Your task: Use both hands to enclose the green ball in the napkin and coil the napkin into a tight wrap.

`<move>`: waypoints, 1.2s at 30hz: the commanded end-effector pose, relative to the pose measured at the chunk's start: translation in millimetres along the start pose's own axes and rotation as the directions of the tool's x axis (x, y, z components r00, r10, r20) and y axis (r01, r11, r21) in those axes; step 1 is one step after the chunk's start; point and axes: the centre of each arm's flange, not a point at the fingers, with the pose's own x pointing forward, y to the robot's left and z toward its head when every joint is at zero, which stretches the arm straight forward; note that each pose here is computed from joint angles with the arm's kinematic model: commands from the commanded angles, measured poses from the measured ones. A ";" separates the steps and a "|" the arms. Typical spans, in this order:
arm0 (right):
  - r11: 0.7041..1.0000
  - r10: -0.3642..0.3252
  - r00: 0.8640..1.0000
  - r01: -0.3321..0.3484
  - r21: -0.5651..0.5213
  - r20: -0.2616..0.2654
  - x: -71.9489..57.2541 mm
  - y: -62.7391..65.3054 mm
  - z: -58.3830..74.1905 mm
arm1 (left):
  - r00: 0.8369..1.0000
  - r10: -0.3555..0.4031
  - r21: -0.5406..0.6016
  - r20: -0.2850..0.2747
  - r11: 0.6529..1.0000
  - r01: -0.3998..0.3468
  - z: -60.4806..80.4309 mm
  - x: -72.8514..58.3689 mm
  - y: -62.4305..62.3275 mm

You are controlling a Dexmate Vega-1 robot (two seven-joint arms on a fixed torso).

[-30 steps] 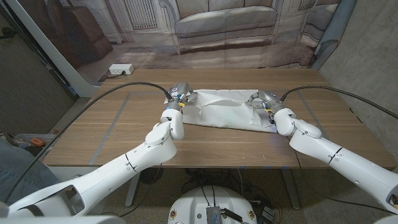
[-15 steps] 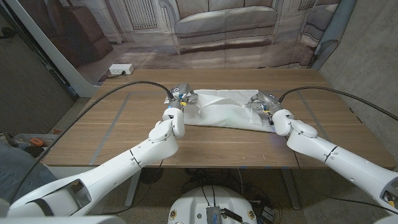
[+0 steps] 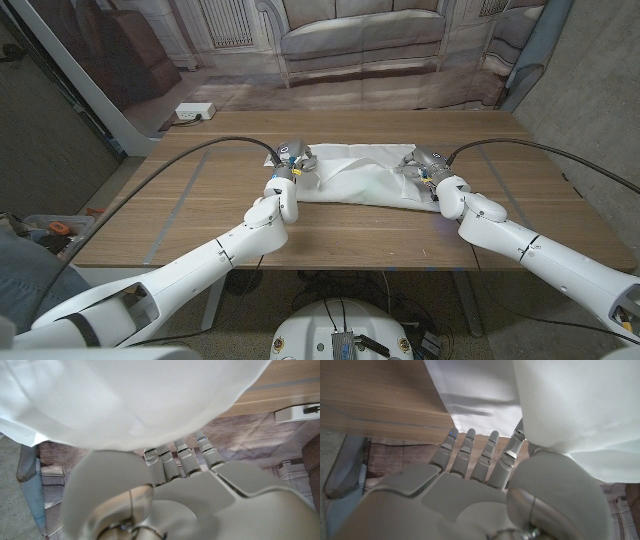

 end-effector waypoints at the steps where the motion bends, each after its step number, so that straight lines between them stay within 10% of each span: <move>1: 1.000 -0.012 1.000 0.012 -0.012 0.003 -6.6 -4.3 9.4 | 0.999 -0.033 -0.070 0.021 0.997 0.035 -6.7 10.5 -24.9; 13: 1.000 -0.021 1.000 0.021 -0.013 0.007 -9.9 -6.3 16.8 | 0.999 -0.053 -0.095 0.012 0.994 0.054 -14.2 11.5 -35.6; 36: 1.000 0.008 0.999 -0.008 0.005 -0.034 -3.0 -3.8 20.0 | 0.998 -0.058 -0.056 -0.030 0.997 0.056 -30.2 15.6 -18.9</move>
